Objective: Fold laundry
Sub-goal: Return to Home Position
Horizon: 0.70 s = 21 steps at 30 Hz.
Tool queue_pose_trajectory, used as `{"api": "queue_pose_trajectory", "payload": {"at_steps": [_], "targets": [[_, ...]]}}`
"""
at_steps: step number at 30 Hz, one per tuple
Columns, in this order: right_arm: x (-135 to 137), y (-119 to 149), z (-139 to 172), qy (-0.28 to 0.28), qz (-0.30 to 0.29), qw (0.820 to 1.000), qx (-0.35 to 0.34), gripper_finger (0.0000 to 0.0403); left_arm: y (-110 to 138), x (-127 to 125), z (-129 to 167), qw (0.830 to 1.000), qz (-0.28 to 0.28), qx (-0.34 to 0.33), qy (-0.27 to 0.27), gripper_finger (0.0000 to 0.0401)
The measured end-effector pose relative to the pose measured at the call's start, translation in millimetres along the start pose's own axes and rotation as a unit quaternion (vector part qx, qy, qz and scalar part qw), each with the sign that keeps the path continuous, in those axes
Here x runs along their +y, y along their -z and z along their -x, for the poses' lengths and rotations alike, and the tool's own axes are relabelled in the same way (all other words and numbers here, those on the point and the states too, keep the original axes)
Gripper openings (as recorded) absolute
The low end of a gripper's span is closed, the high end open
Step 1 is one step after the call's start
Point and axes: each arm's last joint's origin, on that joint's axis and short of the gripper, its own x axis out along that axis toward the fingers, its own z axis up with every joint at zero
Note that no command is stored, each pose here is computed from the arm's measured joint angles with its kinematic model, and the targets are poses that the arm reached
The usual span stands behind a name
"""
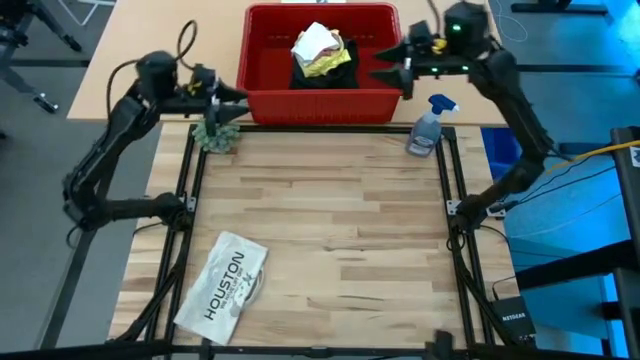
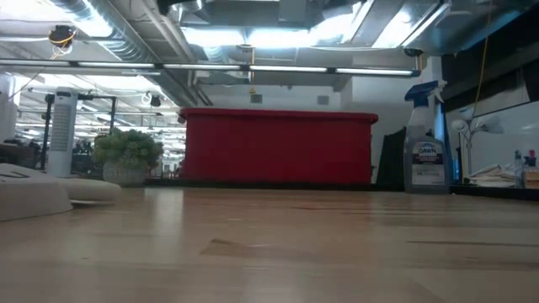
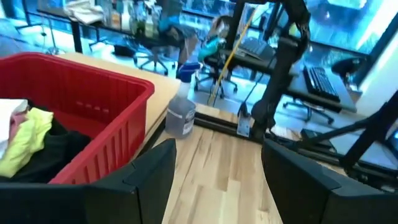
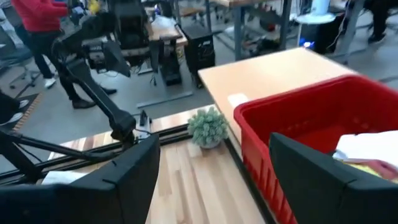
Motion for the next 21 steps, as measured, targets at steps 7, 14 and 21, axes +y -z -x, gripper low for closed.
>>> {"api": "queue_pose_trajectory", "payload": {"at_steps": [7,14,21], "targets": [[37.3,-11.6,53.4,0.019,0.027,0.998,-0.045,0.0289,30.8,-16.0,19.5,0.996,0.045,-0.073,0.002,0.0227],[70.7,9.5,102.8,0.069,0.024,0.994,-0.076,0.0289,52.5,-27.9,36.0,0.988,0.086,-0.129,-0.012,0.0227],[96.9,67.3,139.5,0.095,-0.005,0.987,-0.131,0.0289,63.4,-34.2,46.0,0.977,0.142,-0.154,-0.028,0.0227]]}}
